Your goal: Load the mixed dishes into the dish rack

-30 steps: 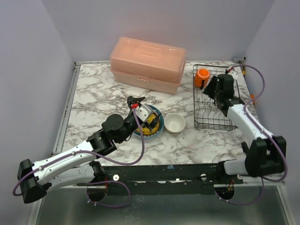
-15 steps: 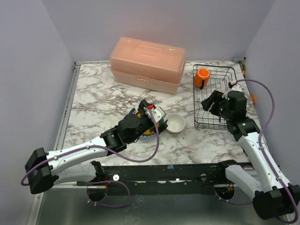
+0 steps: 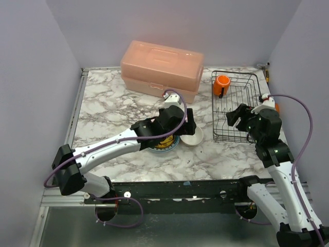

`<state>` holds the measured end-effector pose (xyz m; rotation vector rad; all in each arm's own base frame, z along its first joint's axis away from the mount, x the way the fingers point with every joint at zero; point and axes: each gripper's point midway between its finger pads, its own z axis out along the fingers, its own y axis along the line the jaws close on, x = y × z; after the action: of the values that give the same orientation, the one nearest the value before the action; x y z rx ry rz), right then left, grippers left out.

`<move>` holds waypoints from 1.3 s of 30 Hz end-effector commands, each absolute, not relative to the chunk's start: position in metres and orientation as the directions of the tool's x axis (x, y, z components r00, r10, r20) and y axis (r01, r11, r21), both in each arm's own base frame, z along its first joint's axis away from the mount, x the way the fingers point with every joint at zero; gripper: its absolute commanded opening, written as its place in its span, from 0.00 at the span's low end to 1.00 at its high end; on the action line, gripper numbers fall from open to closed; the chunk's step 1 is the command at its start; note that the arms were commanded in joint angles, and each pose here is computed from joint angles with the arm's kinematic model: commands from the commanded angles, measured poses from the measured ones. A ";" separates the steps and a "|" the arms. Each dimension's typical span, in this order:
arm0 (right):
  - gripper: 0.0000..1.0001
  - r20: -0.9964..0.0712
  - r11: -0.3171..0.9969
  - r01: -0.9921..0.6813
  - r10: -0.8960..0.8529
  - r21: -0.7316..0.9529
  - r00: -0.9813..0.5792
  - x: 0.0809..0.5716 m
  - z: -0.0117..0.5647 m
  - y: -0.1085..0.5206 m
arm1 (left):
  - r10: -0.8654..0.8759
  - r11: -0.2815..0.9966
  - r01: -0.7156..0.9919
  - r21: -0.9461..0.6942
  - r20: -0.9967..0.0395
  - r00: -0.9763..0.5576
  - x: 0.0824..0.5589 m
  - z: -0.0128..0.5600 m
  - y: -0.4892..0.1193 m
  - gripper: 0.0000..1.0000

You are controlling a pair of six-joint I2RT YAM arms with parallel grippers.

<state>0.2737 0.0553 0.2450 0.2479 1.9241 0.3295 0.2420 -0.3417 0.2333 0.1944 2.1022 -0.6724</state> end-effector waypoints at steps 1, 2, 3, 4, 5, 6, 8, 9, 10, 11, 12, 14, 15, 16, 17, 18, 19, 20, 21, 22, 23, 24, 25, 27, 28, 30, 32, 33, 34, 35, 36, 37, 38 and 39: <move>0.75 -0.881 0.943 0.003 0.312 0.332 -0.355 0.272 0.242 0.055 | -0.360 0.821 -0.090 -0.564 -0.387 -0.849 0.220 0.178 -0.348 0.90; 0.75 -0.880 0.942 0.001 0.313 0.335 -0.358 0.272 0.241 0.055 | -0.399 0.802 -0.155 -0.576 -0.325 -0.857 0.218 0.173 -0.352 0.89; 0.75 -0.879 0.942 -0.004 0.313 0.337 -0.359 0.272 0.241 0.057 | -0.426 0.788 -0.202 -0.581 -0.279 -0.861 0.217 0.166 -0.357 0.89; 0.75 -0.880 0.942 -0.009 0.311 0.336 -0.359 0.272 0.241 0.057 | -0.457 0.766 -0.243 -0.596 -0.238 -0.857 0.217 0.162 -0.363 0.88; 0.75 -0.880 0.942 -0.006 0.311 0.335 -0.359 0.273 0.241 0.057 | -0.480 0.752 -0.280 -0.597 -0.205 -0.853 0.217 0.156 -0.366 0.88; 0.75 -0.880 0.942 -0.002 0.313 0.336 -0.357 0.273 0.242 0.056 | -0.509 0.735 -0.325 -0.595 -0.168 -0.844 0.216 0.151 -0.369 0.88; 0.75 -0.880 0.941 -0.002 0.315 0.338 -0.356 0.272 0.241 0.056 | -0.568 0.709 -0.413 -0.572 -0.116 -0.815 0.216 0.137 -0.370 0.87; 0.75 -0.880 0.941 -0.006 0.316 0.340 -0.354 0.272 0.242 0.057 | -0.605 0.689 -0.459 -0.561 -0.095 -0.791 0.218 0.128 -0.369 0.86; 0.75 -0.882 0.940 -0.011 0.315 0.340 -0.351 0.271 0.243 0.057 | -0.630 0.674 -0.489 -0.554 -0.085 -0.772 0.219 0.123 -0.368 0.84; 0.75 -0.883 0.940 -0.012 0.317 0.342 -0.347 0.271 0.244 0.057 | -0.654 0.658 -0.514 -0.550 -0.079 -0.752 0.221 0.117 -0.367 0.82; 0.75 -0.884 0.939 -0.016 0.318 0.344 -0.342 0.270 0.245 0.057 | -0.670 0.650 -0.530 -0.545 -0.081 -0.738 0.224 0.112 -0.367 0.81; 0.75 -0.887 0.938 -0.026 0.319 0.347 -0.335 0.269 0.247 0.058 | -0.697 0.638 -0.567 -0.522 -0.078 -0.713 0.227 0.104 -0.365 0.79; 0.75 -0.887 0.937 -0.031 0.319 0.349 -0.334 0.269 0.247 0.059 | -0.709 0.630 -0.585 -0.511 -0.072 -0.701 0.227 0.101 -0.366 0.78; 0.75 -0.887 0.936 -0.035 0.319 0.350 -0.335 0.269 0.247 0.060 | -0.720 0.620 -0.603 -0.502 -0.061 -0.691 0.227 0.098 -0.367 0.77; 0.75 -0.887 0.935 -0.038 0.320 0.352 -0.333 0.268 0.248 0.060 | -0.731 0.613 -0.621 -0.488 -0.051 -0.681 0.226 0.094 -0.366 0.77; 0.75 -0.886 0.935 -0.037 0.320 0.352 -0.334 0.268 0.247 0.060 | -0.745 0.600 -0.642 -0.478 -0.041 -0.666 0.225 0.090 -0.366 0.75; 0.75 -0.888 0.935 -0.040 0.320 0.352 -0.332 0.268 0.248 0.061 | -0.753 0.594 -0.650 -0.474 -0.041 -0.657 0.227 0.086 -0.366 0.72; 0.75 -0.887 0.934 -0.042 0.321 0.354 -0.332 0.268 0.248 0.061 | -0.760 0.586 -0.657 -0.473 -0.039 -0.649 0.228 0.085 -0.367 0.69; 0.75 -0.887 0.934 -0.044 0.320 0.353 -0.332 0.268 0.248 0.061 | -0.766 0.582 -0.667 -0.466 -0.039 -0.642 0.228 0.082 -0.368 0.67; 0.75 -0.887 0.933 -0.047 0.321 0.356 -0.331 0.268 0.249 0.062 | -0.772 0.578 -0.675 -0.459 -0.038 -0.635 0.229 0.080 -0.368 0.65; 0.75 -0.888 0.934 -0.047 0.321 0.355 -0.331 0.268 0.249 0.062 | -0.775 0.577 -0.679 -0.454 -0.041 -0.631 0.229 0.078 -0.370 0.64; 0.75 -0.888 0.933 -0.049 0.322 0.356 -0.328 0.268 0.249 0.062 | -0.777 0.575 -0.681 -0.455 -0.043 -0.628 0.230 0.078 -0.372 0.62; 0.75 -0.888 0.933 -0.048 0.322 0.356 -0.328 0.268 0.249 0.062 | -0.780 0.572 -0.683 -0.453 -0.044 -0.624 0.231 0.077 -0.375 0.58; 0.75 -0.889 0.934 -0.049 0.321 0.355 -0.327 0.268 0.249 0.062 | -0.783 0.575 -0.686 -0.446 -0.057 -0.620 0.233 0.075 -0.379 0.50; 0.75 -0.889 0.934 -0.049 0.321 0.355 -0.327 0.268 0.249 0.062 | -0.786 0.576 -0.689 -0.439 -0.066 -0.615 0.234 0.073 -0.380 0.48; 0.75 -0.889 0.934 -0.050 0.320 0.355 -0.326 0.267 0.249 0.062 | -0.790 0.577 -0.697 -0.425 -0.076 -0.608 0.236 0.067 -0.380 0.45; 0.75 -0.889 0.933 -0.050 0.321 0.355 -0.325 0.267 0.250 0.062 | -0.791 0.580 -0.700 -0.416 -0.084 -0.605 0.237 0.061 -0.381 0.44; 0.75 -0.890 0.933 -0.050 0.321 0.355 -0.325 0.267 0.250 0.062 | -0.794 0.579 -0.705 -0.410 -0.086 -0.602 0.237 0.059 -0.381 0.44; 0.75 -0.890 0.933 -0.051 0.321 0.355 -0.325 0.267 0.250 0.062 | -0.796 0.578 -0.709 -0.404 -0.086 -0.599 0.236 0.056 -0.381 0.39; 0.75 -0.890 0.933 -0.051 0.321 0.355 -0.325 0.267 0.250 0.062 | -0.795 0.579 -0.710 -0.401 -0.087 -0.600 0.235 0.053 -0.382 0.35; 0.75 -0.890 0.934 -0.051 0.320 0.354 -0.325 0.267 0.250 0.062 | -0.796 0.580 -0.712 -0.395 -0.089 -0.599 0.235 0.050 -0.381 0.33; 0.75 -0.890 0.934 -0.050 0.321 0.355 -0.325 0.267 0.250 0.062 | -0.797 0.580 -0.715 -0.389 -0.091 -0.597 0.233 0.048 -0.381 0.31; 0.75 -0.889 0.934 -0.048 0.321 0.355 -0.327 0.267 0.249 0.062 | -0.798 0.579 -0.718 -0.385 -0.091 -0.595 0.233 0.046 -0.381 0.30; 0.75 -0.890 0.934 -0.050 0.320 0.354 -0.326 0.268 0.249 0.062 | -0.797 0.581 -0.719 -0.381 -0.091 -0.597 0.232 0.045 -0.381 0.28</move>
<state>0.2676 0.0587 0.2495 0.2229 1.8790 0.3631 0.2314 -0.3848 0.0539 -1.2240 2.5858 -0.5102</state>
